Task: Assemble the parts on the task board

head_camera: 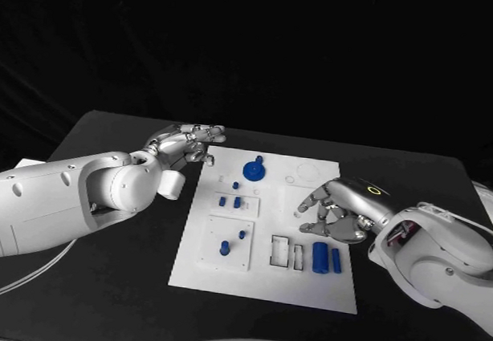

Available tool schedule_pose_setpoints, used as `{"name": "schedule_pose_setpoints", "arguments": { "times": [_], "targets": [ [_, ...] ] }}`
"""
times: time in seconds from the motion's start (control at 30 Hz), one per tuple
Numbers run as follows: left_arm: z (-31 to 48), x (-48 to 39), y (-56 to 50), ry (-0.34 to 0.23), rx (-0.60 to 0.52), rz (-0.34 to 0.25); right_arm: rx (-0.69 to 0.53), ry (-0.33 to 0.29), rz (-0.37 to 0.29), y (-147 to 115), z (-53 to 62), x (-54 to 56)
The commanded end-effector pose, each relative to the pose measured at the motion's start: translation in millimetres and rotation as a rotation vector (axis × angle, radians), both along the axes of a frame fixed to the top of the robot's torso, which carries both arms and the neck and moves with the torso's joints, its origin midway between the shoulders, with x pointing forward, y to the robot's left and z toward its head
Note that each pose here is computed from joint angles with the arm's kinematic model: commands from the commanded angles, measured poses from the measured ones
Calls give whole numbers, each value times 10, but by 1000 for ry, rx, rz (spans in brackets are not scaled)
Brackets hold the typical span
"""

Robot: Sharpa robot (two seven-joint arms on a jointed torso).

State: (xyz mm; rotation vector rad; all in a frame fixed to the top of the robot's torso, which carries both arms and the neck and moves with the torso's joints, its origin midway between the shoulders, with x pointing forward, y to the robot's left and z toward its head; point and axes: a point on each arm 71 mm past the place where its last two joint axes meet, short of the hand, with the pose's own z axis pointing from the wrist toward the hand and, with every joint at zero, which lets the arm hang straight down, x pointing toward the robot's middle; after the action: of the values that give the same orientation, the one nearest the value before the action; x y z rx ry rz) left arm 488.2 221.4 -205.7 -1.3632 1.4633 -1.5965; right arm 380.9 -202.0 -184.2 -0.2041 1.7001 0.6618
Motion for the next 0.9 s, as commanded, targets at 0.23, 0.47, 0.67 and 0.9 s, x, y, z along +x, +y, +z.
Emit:
{"name": "schedule_pose_setpoints", "arguments": {
  "times": [0.23,0.47,0.67,0.9],
  "targets": [
    [9,-39,15,-7,-4,-13,-20,234,-317,-394,-251,-137],
    [-12,-48,6,-2,-3,-20,-79,278,-357,-448,-347,-180],
    [-17,-49,20,-2,-2,-18,-100,298,-349,-407,-428,-187],
    [-19,-52,26,-1,-1,-17,-117,299,-321,-317,-477,-183]
  ]
}}
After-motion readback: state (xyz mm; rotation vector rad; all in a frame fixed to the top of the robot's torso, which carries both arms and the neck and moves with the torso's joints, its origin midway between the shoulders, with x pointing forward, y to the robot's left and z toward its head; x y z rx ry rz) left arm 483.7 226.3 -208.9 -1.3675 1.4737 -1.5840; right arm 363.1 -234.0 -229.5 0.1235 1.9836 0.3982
